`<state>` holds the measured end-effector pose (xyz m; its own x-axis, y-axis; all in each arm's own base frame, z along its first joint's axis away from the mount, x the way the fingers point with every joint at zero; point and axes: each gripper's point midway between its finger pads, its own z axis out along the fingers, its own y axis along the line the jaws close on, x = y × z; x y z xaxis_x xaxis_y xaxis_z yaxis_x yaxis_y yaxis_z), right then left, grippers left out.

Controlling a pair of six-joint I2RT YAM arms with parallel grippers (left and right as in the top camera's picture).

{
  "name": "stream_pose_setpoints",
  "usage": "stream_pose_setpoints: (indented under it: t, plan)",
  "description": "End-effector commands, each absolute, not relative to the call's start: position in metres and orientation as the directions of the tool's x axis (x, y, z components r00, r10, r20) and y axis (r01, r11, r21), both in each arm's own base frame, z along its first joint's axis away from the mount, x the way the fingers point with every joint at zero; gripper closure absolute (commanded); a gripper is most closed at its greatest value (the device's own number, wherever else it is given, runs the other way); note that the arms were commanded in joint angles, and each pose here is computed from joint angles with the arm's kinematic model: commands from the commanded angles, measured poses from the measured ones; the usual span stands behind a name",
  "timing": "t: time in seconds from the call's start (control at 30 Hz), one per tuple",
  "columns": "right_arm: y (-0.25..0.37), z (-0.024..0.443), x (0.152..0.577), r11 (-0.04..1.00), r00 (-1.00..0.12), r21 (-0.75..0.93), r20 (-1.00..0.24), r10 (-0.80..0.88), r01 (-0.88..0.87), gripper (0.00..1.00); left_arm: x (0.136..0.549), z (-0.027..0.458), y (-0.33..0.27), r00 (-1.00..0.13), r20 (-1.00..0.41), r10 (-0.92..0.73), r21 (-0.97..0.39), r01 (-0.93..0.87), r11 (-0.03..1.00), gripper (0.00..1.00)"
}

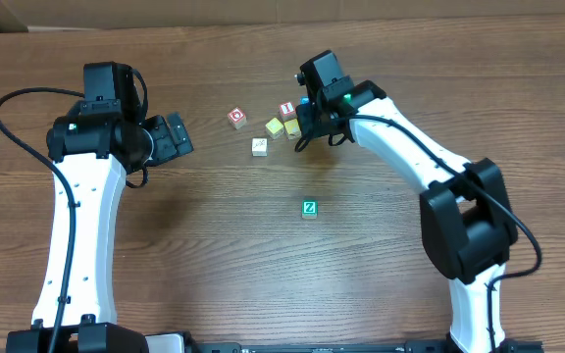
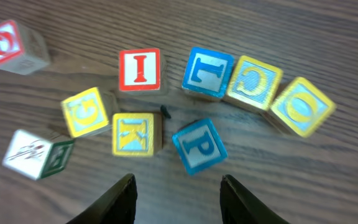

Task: Flip 4 blocks
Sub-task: 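Move the right gripper back over the cluster above the blue P block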

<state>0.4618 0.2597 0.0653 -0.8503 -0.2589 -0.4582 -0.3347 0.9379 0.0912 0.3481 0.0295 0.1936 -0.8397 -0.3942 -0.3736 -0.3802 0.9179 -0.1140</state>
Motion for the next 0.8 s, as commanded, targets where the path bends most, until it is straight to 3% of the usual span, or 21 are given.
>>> stream_pose_setpoints:
  t: [0.0,0.27,0.77]
  plan:
    - [0.257,0.047,0.466,0.939,-0.846,0.048,-0.451,-0.285,-0.342,0.55,0.350,0.194,0.032,-0.834,-0.377,-0.404,-0.109,-0.393,0.913,0.00]
    - [0.253,0.025,0.475,0.946,-0.846,0.007,-0.451,-0.286,-0.324,0.54,0.350,0.194,0.032,-0.834,-0.376,-0.404,-0.109,-0.393,0.913,0.00]
    - [0.256,0.026,0.479,0.946,-0.837,0.011,-0.470,-0.280,-0.323,0.54,0.350,0.194,0.032,-0.834,-0.376,-0.404,-0.109,-0.393,0.913,0.00]
